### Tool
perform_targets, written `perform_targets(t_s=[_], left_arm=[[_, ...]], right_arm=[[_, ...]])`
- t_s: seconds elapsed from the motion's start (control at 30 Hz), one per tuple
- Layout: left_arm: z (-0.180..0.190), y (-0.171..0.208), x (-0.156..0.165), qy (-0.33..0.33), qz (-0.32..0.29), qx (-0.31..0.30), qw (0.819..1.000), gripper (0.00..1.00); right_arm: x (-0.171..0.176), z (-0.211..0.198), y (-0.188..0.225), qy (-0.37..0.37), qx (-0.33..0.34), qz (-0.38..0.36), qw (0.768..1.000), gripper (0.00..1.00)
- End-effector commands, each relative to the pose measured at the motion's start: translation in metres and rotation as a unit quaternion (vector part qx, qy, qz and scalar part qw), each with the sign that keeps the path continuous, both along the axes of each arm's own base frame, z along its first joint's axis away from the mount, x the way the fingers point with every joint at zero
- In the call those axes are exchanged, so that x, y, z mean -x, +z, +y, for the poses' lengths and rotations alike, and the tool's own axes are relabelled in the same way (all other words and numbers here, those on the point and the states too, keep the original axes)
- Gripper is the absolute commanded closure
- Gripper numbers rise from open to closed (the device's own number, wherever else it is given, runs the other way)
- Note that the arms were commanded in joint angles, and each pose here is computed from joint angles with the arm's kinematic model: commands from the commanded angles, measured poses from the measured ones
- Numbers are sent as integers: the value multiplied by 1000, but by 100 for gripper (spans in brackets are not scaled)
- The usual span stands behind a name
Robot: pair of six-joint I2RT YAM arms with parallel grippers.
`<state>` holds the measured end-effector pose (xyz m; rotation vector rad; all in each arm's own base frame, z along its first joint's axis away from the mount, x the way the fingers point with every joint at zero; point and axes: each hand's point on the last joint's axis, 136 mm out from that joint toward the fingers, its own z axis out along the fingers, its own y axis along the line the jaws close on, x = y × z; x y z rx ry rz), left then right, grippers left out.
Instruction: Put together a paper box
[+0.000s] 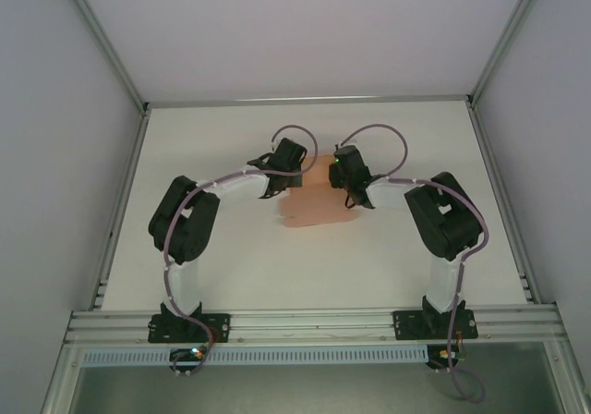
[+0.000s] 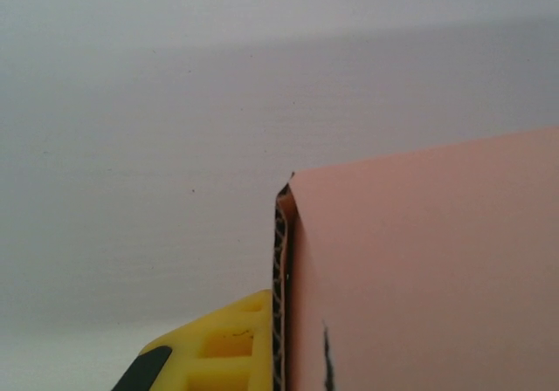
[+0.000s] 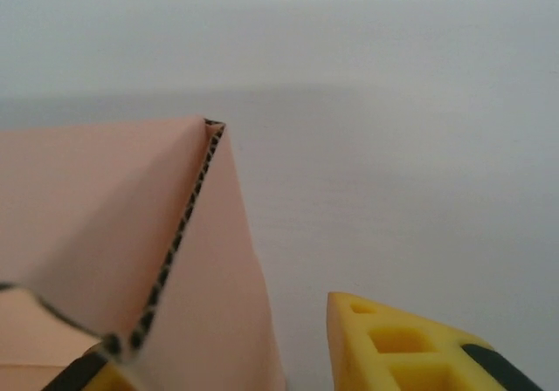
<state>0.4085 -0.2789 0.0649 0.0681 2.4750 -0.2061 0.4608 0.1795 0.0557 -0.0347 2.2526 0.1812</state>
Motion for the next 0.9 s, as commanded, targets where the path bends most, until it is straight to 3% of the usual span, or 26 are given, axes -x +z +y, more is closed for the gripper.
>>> perform_targets(t_s=[0.0,0.1,0.17,0.23,0.27,0.43,0.57,0.7,0.77,0.87], left_arm=[[31,-36,22,-9,64,-79,995,100],[30,-36,21,-12,62,-75,995,100],[29,-34,21,-15,57,-74,995,100],[28,-31,19,-25,52,-71,996,100],[26,-29,19,-30,49,-69,996,100],[16,-15,17,-83,36,-47,995,100],[2,17,23,-209,23,-17,978,100],[-5,53,52,-377,36,-38,925,99],[-2,64,70,-450,45,-88,888,100],[9,75,74,-500,41,-184,845,100]], right_arm=[[3,26,32,87,-69,-32,993,62],[11,29,52,107,-95,-43,989,47],[17,29,66,114,-102,-51,987,29],[22,30,78,121,-109,-55,985,5],[25,31,84,126,-114,-57,984,0],[36,25,110,116,-148,-62,980,0],[49,-3,133,73,-169,-62,981,0],[71,-36,149,44,-146,-61,986,0],[86,-49,154,42,-127,-55,990,0],[103,-78,157,0,-87,-42,995,0]])
